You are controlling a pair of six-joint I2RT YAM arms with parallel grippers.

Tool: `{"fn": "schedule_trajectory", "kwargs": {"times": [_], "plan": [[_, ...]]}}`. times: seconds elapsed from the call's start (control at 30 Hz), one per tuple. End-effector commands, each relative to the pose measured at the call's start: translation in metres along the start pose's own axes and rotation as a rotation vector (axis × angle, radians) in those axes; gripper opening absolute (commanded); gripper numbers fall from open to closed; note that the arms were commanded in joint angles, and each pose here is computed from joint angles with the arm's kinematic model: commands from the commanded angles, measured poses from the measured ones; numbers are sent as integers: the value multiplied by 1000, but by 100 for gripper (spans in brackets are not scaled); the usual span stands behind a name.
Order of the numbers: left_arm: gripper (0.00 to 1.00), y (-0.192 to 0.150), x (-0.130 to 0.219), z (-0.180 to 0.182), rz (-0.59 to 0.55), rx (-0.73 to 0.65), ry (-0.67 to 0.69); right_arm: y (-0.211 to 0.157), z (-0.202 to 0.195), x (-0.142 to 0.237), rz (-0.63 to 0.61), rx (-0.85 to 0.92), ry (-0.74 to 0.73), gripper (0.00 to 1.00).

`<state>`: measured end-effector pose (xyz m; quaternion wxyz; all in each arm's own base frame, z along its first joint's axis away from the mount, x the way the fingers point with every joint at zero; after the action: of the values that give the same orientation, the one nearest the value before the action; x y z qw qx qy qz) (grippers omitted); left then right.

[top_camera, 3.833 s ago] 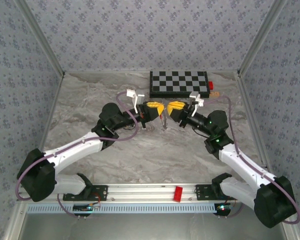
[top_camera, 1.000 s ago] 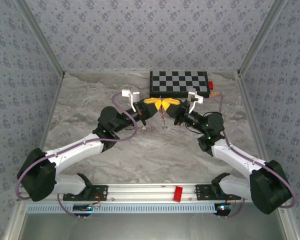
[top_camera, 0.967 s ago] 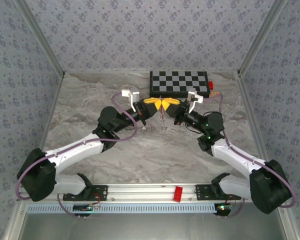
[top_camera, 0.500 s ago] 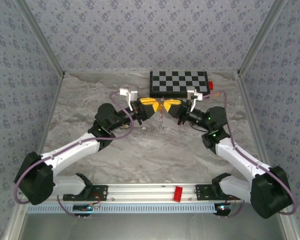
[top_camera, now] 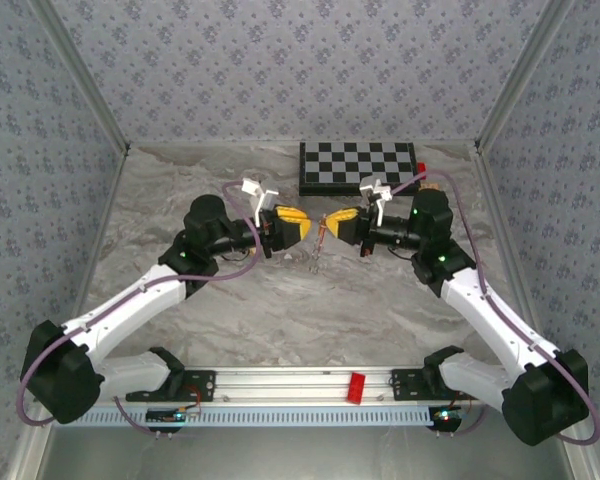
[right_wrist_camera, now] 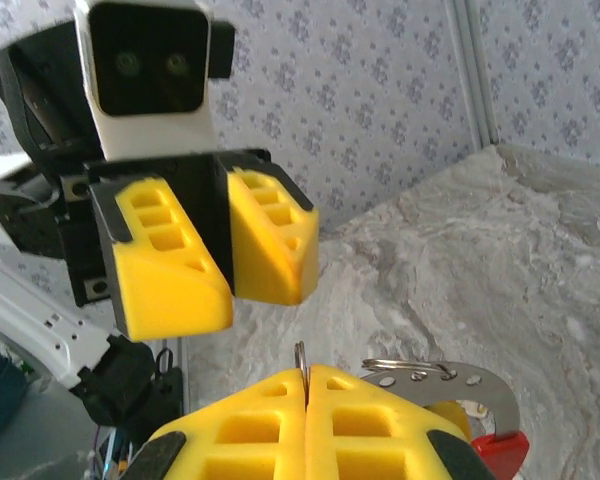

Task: Put the keys on the keyring

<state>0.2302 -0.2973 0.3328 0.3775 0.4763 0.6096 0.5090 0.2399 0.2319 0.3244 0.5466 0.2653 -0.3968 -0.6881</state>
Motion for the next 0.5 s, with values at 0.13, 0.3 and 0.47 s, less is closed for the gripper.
{"fn": "schedule_trajectory", "kwargs": {"times": [0.13,0.3,0.47], "plan": [[28,3,-5,-8,24,-29,-75,-5,7,-7,55,47,15,0],[27,-5,-11,-8,50,-28,-86,-6,7,-10,54,39,18,0],[24,-9,-12,-7,59,-30,-81,-4,7,-10,31,31,19,0]]}}
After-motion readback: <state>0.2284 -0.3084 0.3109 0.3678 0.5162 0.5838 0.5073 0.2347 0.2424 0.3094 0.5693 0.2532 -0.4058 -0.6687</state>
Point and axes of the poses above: each hand's point on the last joint's axis, 136 mm out from that joint toward the fingers, its own x axis back along the fingers, its own z axis along the line the jaws close on, y = z × x, the point moved 2 cm from there along x, back along the fingers, and after that the axes turned 13 degrees about -x, right-handed, at the moved point
